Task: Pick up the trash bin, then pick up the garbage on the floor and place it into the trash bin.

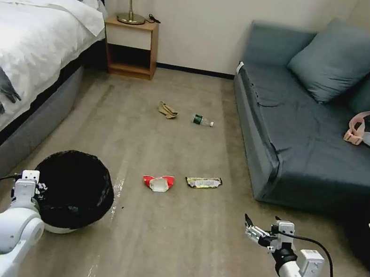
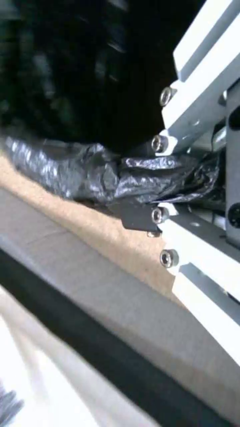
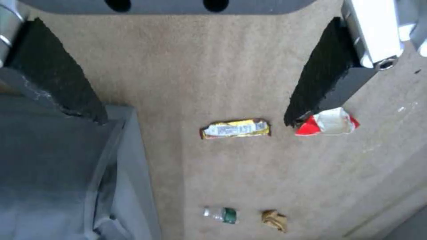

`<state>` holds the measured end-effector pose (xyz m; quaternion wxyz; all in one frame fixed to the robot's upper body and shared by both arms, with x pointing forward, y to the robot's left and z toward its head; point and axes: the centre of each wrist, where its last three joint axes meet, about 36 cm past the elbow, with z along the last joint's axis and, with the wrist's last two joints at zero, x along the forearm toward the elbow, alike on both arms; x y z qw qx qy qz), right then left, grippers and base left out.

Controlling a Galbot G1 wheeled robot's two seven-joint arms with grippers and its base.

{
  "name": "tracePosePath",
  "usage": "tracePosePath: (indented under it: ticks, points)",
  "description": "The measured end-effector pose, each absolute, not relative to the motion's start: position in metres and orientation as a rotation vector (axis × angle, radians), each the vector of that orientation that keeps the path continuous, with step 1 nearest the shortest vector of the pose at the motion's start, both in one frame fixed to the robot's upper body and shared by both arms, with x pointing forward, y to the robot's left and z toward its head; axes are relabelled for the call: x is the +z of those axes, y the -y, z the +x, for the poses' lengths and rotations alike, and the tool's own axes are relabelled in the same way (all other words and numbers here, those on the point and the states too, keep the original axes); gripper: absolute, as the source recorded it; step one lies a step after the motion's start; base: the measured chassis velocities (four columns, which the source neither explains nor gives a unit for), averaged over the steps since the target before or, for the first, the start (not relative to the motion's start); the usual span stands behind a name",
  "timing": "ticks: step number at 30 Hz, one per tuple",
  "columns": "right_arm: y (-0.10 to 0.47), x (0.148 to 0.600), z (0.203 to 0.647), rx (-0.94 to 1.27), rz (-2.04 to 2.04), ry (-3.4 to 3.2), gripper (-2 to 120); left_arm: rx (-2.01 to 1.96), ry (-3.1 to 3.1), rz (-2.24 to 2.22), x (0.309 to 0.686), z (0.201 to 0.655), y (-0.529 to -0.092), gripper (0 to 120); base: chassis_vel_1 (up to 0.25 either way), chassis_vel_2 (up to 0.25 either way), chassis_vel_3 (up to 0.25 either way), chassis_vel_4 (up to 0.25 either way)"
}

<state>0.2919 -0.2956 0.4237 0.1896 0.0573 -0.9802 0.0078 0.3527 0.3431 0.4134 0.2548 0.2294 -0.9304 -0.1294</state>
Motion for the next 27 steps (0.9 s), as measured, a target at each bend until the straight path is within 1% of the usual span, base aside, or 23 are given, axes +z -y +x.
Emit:
tracePosePath:
  ticks: [5, 11, 27]
  points:
    - [0.298, 0.425, 0.290, 0.003, 0.160, 2.765, 100, -0.403, 2.582, 0.636, 0.432, 0.341, -0.332, 4, 0.000, 0.000, 0.000, 0.000]
    - [0.297, 0.425, 0.289, -0.045, 0.186, 2.776, 100, -0.435, 2.618, 0.657, 0.444, 0.327, -0.325, 4, 0.000, 0.000, 0.000, 0.000]
    - [0.299, 0.416, 0.292, -0.095, 0.188, 2.800, 100, -0.460, 2.671, 0.688, 0.454, 0.325, -0.328, 4, 0.000, 0.000, 0.000, 0.000]
